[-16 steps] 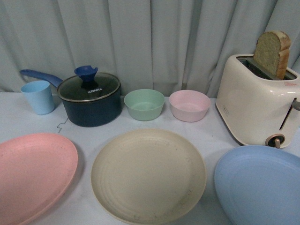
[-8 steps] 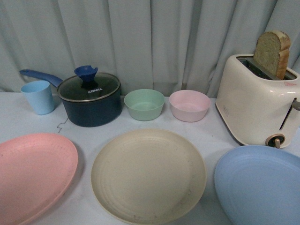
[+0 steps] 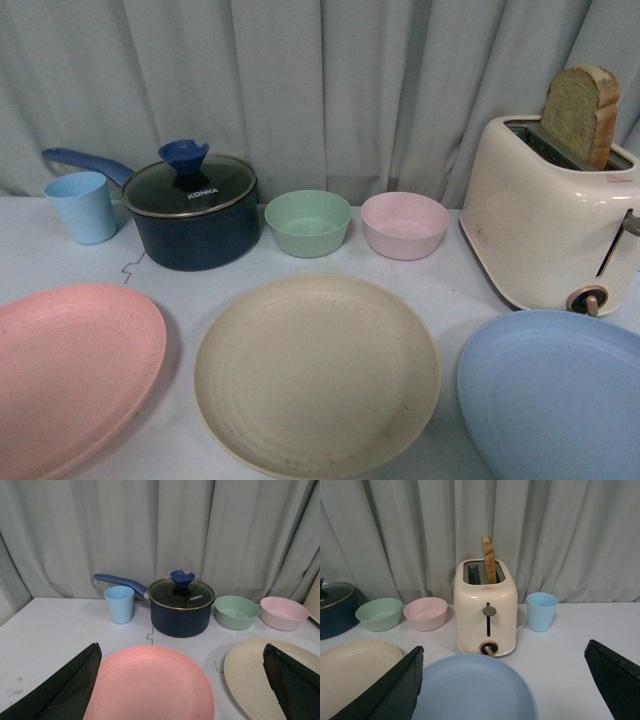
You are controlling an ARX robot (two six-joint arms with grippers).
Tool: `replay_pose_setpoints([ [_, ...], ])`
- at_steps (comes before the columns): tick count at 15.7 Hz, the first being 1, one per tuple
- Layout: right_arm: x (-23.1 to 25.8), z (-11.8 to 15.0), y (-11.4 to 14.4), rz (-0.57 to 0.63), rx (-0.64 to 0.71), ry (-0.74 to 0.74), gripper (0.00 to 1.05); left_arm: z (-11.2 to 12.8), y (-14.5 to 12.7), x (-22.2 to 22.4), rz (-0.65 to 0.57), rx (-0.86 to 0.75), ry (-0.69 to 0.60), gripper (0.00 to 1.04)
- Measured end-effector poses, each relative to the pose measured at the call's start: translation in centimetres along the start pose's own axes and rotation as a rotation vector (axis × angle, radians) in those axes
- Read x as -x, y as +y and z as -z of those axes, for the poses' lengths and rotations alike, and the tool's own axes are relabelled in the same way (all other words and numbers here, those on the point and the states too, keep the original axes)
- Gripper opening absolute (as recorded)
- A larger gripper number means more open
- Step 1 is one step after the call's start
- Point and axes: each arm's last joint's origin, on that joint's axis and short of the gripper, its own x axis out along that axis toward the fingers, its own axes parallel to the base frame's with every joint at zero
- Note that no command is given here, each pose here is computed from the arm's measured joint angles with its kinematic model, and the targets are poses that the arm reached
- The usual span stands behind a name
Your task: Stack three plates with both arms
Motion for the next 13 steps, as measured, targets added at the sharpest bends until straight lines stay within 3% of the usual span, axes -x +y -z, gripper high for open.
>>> replay_pose_setpoints([
  [12, 0.0, 0.0, 0.0, 0.0, 0.0, 0.0, 0.98, 0.11, 0.0, 0.0, 0.001, 0.003, 0.016, 0.98],
  [13, 0.0, 0.0, 0.0, 0.0, 0.0, 0.0, 0.98, -0.03, 0.0, -0.01, 0.007, 0.049, 0.287, 0.98],
])
